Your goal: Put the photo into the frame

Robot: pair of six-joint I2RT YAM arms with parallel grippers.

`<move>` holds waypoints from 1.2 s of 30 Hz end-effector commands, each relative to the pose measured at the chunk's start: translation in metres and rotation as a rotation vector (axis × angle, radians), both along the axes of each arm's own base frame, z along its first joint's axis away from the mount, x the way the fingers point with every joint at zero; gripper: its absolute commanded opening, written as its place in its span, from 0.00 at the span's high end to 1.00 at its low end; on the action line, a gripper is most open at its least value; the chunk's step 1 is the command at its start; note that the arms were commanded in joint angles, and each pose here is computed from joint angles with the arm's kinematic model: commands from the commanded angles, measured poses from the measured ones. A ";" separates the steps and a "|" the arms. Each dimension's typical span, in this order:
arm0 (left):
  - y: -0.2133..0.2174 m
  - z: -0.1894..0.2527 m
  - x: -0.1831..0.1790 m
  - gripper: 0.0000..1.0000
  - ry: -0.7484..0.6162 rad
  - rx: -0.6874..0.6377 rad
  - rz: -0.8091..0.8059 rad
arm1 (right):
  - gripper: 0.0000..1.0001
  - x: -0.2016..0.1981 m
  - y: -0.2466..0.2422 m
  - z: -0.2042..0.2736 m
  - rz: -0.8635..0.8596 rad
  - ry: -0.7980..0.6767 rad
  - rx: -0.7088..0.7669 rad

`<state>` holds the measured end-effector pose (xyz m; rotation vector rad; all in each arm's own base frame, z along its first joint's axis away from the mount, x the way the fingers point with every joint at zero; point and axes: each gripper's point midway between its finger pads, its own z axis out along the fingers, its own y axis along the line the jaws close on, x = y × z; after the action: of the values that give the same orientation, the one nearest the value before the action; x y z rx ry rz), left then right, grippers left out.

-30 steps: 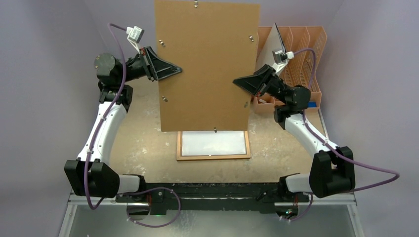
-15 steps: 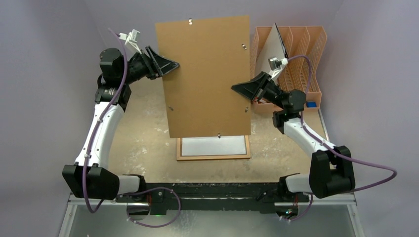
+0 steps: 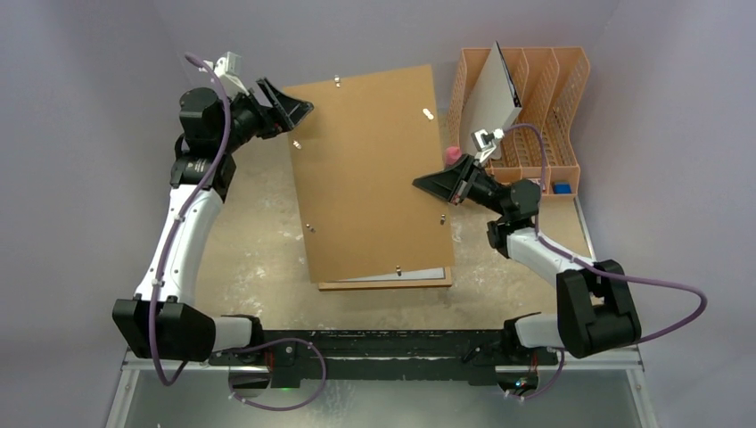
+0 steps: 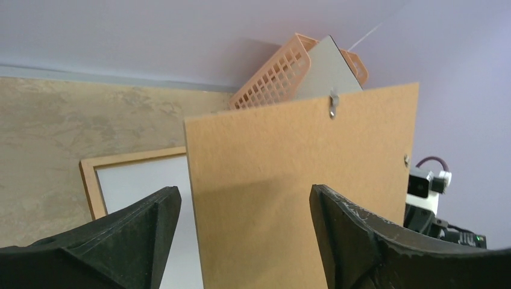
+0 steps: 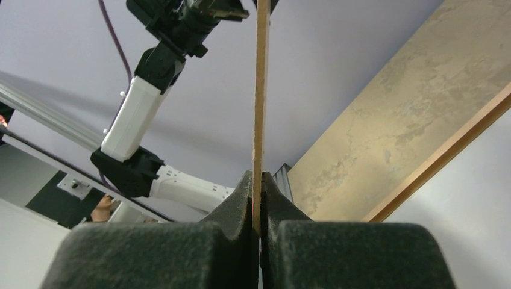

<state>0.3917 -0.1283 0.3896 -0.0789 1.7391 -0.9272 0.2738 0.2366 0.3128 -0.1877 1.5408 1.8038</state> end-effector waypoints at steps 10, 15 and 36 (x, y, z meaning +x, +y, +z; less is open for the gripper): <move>0.018 -0.045 0.049 0.16 0.046 0.104 0.124 | 1.00 -0.017 0.022 0.012 0.047 -0.095 0.041; 0.031 -0.067 0.058 0.15 0.123 0.133 0.203 | 1.00 -0.008 0.036 -0.001 0.025 -0.092 -0.018; 0.060 -0.066 0.065 0.13 0.054 0.405 0.260 | 1.00 0.004 0.040 -0.027 -0.009 0.033 -0.029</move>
<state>0.4527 -0.0650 0.2847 -0.1279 1.9998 -0.3677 0.2832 0.2763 0.2487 -0.0452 1.7667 1.7843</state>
